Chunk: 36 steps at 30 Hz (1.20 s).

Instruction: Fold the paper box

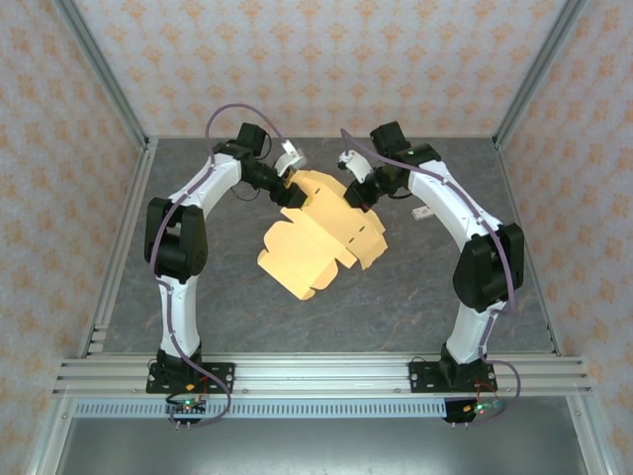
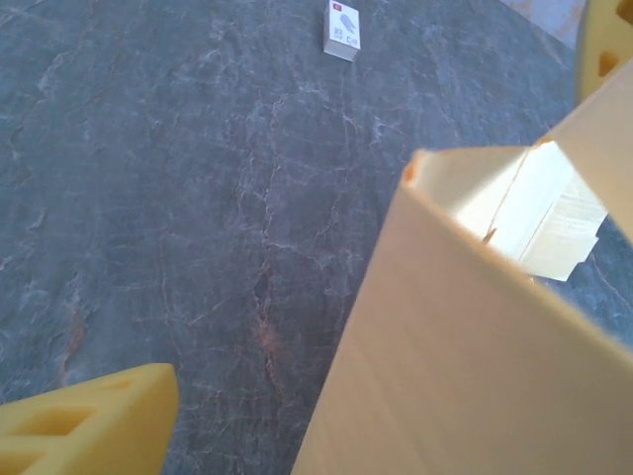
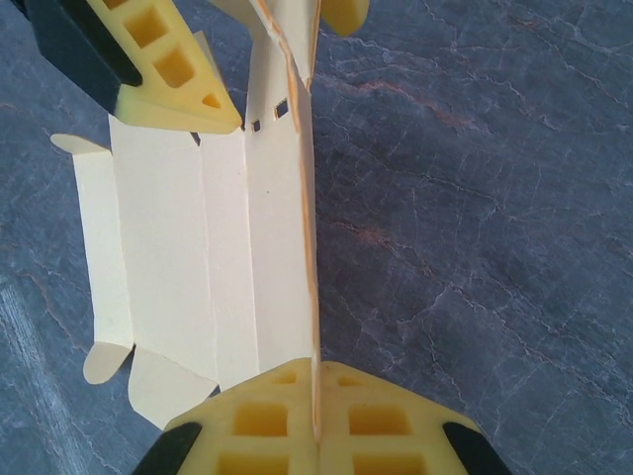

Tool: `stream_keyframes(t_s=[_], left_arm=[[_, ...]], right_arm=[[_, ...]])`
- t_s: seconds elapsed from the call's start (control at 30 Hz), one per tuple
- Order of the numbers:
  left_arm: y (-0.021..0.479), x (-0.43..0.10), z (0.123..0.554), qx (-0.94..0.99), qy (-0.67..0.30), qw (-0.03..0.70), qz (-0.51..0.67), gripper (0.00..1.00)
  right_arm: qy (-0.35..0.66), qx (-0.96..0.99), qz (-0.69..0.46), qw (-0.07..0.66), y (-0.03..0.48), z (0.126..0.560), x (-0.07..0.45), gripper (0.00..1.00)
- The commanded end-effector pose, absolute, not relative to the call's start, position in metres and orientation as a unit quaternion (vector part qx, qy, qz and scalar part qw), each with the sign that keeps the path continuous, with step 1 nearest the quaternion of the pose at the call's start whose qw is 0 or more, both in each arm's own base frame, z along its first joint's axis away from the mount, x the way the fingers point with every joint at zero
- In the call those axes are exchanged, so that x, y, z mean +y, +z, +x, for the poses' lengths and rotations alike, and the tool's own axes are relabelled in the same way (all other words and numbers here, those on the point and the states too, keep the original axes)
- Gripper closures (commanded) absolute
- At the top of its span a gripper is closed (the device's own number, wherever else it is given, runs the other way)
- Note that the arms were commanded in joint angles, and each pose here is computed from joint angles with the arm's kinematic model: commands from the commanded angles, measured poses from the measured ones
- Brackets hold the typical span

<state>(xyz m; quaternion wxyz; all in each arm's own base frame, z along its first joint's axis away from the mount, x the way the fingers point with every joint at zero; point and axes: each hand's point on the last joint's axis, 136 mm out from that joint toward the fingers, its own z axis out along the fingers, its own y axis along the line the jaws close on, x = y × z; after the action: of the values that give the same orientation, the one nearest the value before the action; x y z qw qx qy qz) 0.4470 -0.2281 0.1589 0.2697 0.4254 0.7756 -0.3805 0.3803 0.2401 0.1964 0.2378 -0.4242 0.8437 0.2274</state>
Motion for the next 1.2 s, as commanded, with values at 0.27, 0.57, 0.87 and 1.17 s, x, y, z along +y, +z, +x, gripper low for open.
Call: stream_keyframes(t_s=[0.27,0.57,0.87,1.17], left_arm=[[0.179,-0.236,0.428,0.760,-0.421,0.248,0.429,0.78],[0.180,-0.235,0.437,0.782,-0.421,0.233,0.396,0.95],[0.173,-0.232,0.447,0.801,-0.425,0.214,0.365,0.96],[0.169,-0.217,0.455,0.817,-0.402,0.229,0.344,0.70]], right_arm=[[0.139,0.846,-0.407,0.314,0.213,0.403,0.227,1.00],[-0.082,0.819,-0.427,0.375,0.209,0.415,0.230,1.00],[-0.232,0.758,-0.437,0.425,0.207,0.417,0.249,1.00],[-0.079,0.806,-0.445,0.382,0.189,0.398,0.256,1.00]])
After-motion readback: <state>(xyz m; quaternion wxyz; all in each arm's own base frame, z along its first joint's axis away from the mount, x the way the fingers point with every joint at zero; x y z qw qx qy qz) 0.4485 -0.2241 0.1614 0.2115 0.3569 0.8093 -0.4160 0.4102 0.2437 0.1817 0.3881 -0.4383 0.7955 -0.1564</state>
